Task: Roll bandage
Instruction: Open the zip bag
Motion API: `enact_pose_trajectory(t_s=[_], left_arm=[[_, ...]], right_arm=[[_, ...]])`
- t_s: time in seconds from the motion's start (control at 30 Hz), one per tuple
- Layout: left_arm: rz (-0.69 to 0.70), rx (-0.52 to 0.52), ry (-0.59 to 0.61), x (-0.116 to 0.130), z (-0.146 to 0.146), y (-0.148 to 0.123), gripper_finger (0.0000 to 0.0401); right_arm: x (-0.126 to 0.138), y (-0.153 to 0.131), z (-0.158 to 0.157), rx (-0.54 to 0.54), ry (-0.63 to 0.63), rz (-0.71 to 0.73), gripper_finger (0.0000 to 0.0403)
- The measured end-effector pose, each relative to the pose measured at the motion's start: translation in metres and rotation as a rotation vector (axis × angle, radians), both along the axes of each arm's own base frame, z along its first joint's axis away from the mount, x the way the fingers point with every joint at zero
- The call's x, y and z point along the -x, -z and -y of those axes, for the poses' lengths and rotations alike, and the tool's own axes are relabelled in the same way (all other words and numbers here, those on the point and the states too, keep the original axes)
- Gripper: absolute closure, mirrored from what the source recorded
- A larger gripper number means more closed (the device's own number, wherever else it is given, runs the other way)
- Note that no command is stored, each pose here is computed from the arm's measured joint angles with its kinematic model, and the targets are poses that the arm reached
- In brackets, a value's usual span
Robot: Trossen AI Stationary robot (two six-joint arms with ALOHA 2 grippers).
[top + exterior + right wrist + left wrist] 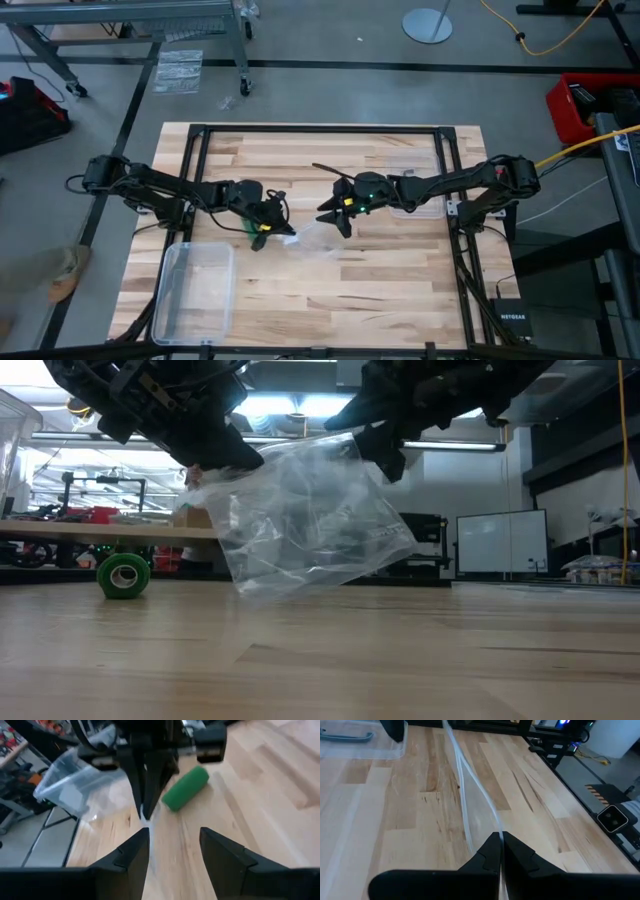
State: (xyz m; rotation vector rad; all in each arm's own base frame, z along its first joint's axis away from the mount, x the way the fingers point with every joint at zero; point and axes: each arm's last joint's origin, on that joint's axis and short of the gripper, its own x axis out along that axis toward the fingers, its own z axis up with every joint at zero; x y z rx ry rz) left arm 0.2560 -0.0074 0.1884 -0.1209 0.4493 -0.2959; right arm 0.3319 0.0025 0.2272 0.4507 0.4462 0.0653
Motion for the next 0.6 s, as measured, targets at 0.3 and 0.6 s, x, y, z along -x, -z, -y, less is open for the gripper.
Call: enact_pose_trajectory(t_s=[0.3,0.6], left_arm=[[-0.004,0.002,0.003,0.000,0.001,0.000,0.0401],[-0.033,-0.004,0.023,0.002,0.005,0.003,0.0401]], right_arm=[[-0.033,0.013,-0.001,-0.037,-0.036,-0.048,0.0226],[-0.058,-0.005,-0.004,0.066,-0.215,-0.156,0.0226]])
